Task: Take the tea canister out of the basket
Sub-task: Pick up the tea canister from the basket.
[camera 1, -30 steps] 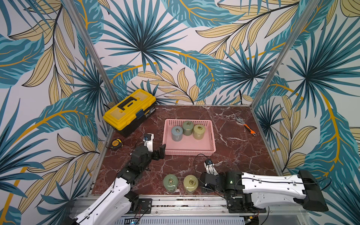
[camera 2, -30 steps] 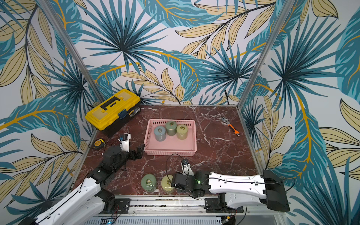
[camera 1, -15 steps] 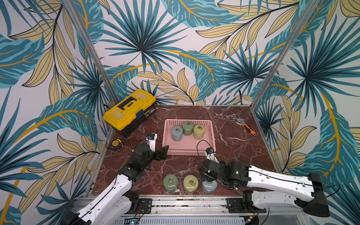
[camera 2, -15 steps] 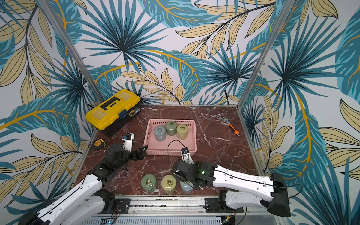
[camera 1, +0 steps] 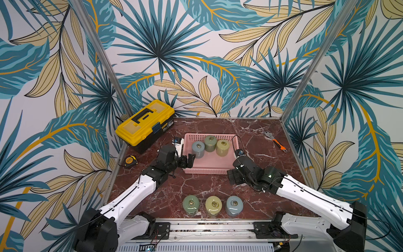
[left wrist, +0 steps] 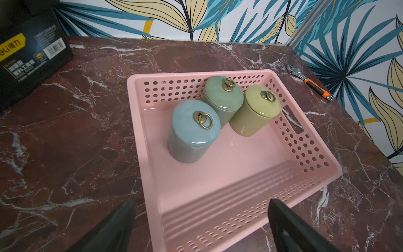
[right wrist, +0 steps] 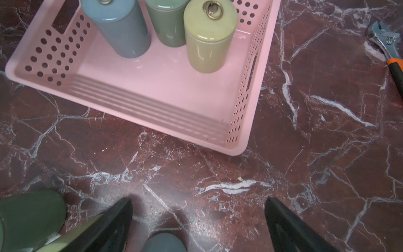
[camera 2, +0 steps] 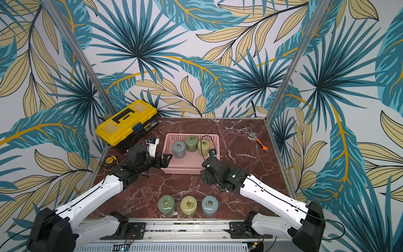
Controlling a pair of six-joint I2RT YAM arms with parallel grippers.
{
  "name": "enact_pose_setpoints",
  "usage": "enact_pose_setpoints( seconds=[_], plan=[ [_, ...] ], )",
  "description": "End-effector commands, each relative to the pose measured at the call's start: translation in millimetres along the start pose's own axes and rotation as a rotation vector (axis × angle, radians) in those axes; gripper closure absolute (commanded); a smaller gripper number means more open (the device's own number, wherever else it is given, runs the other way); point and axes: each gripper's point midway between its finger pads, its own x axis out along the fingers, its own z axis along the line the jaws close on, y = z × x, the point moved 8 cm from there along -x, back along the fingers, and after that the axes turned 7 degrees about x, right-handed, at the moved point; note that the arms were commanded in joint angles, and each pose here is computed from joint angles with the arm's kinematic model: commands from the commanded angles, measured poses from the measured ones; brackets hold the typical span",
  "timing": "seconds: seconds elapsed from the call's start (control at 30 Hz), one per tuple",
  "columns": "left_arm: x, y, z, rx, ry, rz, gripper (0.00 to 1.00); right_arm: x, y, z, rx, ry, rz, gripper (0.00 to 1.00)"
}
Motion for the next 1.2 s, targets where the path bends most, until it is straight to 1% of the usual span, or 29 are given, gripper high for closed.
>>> enact_pose_setpoints(
  seconds=[0.0, 0.3, 0.33, 0.67, 0.87, 1.07, 1.17],
  plan=[
    [4, -15, -3, 0.018, -0.003, 0.012, 0.0, 15, -8, -3, -0.055, -0.03, -0.015, 0.01],
    [26, -28, -8, 0.049, -0.006, 0.113, 0.0, 34, -31, -27, -0.012, -0.041, -0.066, 0.01],
    [29, -25, -8, 0.053, -0.012, 0.148, 0.0, 37, -32, -29, -0.004, -0.042, -0.073, 0.01],
    [62, -31, -17, 0.123, -0.053, 0.288, 0.0, 47, -22, -35, 0.028, -0.065, -0.133, 0.01],
    [81, -35, -17, 0.135, -0.074, 0.334, 0.0, 48, -19, -38, 0.025, -0.048, -0.142, 0.01],
    [92, -37, -13, 0.15, -0.124, 0.336, 0.0, 50, -17, -38, 0.021, -0.04, -0.135, 0.01],
    [98, -39, -13, 0.16, -0.129, 0.336, 0.0, 50, -17, -38, 0.022, -0.039, -0.135, 0.01]
  ],
)
